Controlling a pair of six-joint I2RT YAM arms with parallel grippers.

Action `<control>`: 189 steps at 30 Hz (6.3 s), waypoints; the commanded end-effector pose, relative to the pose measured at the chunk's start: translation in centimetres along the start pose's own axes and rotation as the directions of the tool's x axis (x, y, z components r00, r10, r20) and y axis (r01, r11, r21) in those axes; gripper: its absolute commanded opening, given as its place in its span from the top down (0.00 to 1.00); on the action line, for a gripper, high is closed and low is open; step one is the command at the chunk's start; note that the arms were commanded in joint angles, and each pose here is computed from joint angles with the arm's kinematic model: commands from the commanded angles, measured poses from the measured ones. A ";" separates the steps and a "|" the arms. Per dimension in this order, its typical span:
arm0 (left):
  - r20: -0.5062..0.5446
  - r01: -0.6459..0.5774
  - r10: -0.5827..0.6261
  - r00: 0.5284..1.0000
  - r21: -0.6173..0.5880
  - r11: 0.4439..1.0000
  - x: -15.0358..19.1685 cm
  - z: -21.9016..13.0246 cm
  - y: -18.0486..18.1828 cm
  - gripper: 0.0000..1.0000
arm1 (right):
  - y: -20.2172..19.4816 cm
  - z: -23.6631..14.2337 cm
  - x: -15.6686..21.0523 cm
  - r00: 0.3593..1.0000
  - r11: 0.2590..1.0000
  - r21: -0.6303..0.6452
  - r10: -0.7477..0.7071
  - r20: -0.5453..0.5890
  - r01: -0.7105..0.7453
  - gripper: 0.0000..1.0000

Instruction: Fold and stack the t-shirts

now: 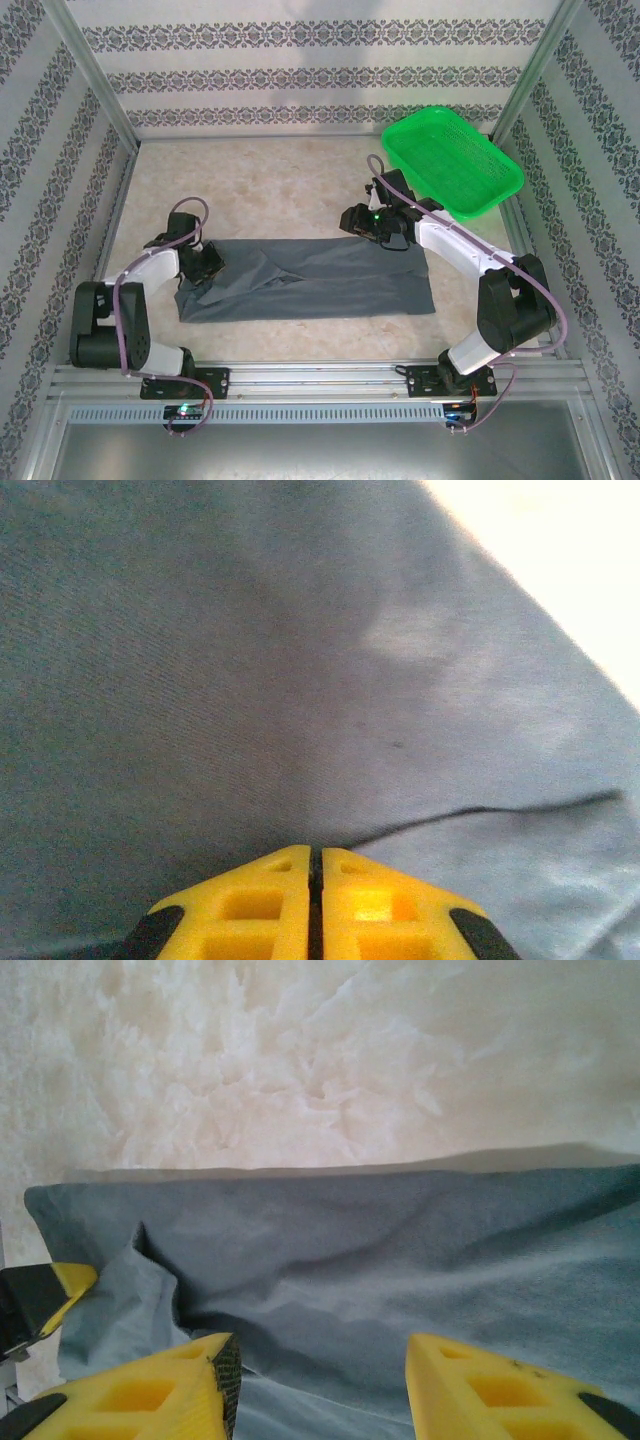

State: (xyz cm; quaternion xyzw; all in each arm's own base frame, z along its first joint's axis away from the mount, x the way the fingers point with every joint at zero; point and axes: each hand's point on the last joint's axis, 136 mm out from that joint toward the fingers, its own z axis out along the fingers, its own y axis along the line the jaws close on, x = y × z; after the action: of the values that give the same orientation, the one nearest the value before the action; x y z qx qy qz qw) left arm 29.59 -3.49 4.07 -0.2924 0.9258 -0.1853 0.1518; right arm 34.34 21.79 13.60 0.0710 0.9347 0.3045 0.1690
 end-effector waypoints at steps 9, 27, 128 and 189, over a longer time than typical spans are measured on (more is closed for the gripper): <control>0.019 -0.089 0.090 0.996 -0.037 0.995 3.2 -4.0 -1.2 0.98 | 0.7 -0.1 0.0 1.000 0.999 -0.033 0.016 0.008 -0.016 0.52; -0.210 -0.047 0.059 0.976 0.061 0.997 14.8 -4.1 0.7 0.93 | 2.2 -1.0 3.0 1.000 0.992 -0.124 -0.015 -0.013 0.013 0.53; -0.147 -0.208 0.167 0.975 -0.343 0.916 10.9 -0.5 2.1 0.62 | 2.4 0.1 8.1 0.987 0.986 -0.130 -0.118 -0.109 0.104 0.54; 0.006 0.167 -0.171 0.985 -0.253 0.953 8.1 -3.4 8.0 0.65 | 6.8 0.9 8.5 0.977 0.937 -0.331 -0.165 -0.138 0.112 0.53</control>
State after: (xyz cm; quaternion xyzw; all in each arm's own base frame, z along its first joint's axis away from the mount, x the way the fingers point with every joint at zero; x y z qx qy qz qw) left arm 19.73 -1.31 2.66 -0.3924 0.9080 -0.0938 0.1129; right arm 26.15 29.32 13.76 -0.0481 0.8914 0.4367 0.1116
